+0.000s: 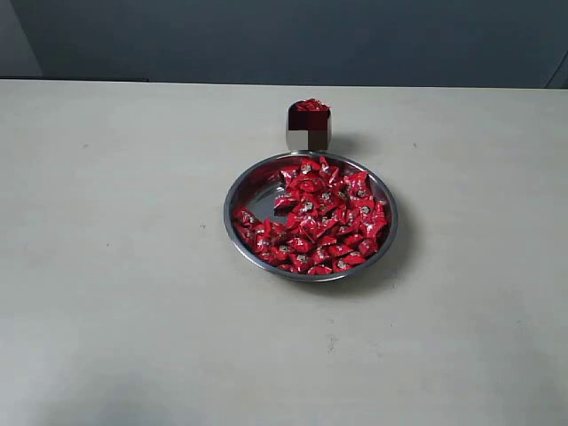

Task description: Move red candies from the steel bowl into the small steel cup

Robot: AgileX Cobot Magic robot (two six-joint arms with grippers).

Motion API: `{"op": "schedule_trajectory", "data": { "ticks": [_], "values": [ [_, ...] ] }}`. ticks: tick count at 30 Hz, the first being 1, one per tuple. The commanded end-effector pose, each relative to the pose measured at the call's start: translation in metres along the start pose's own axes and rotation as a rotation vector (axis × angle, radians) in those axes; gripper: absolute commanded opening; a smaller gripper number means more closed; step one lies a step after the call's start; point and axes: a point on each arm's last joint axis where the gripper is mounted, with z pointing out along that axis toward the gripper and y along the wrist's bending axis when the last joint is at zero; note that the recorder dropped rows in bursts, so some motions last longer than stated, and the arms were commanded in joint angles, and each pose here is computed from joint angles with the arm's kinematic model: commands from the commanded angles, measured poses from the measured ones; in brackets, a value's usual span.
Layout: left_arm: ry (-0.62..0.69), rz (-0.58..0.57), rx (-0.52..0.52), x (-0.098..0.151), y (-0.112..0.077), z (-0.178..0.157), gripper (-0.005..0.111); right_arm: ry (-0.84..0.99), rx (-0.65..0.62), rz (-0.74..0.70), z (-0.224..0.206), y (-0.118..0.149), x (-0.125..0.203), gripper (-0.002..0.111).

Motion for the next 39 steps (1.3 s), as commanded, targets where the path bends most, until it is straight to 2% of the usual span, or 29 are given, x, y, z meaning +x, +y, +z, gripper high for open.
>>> {"op": "schedule_trajectory", "data": {
  "ticks": [1, 39],
  "values": [
    [-0.019, 0.002, 0.006, -0.0033, -0.0002, -0.0012, 0.0, -0.006, 0.005, -0.001, 0.0002, -0.0003, 0.0008, 0.0],
    [-0.019, 0.002, 0.006, -0.0033, -0.0002, -0.0012, 0.0, -0.007, -0.014, 0.057, 0.0002, 0.0014, 0.0006, 0.0]
  ]
}}
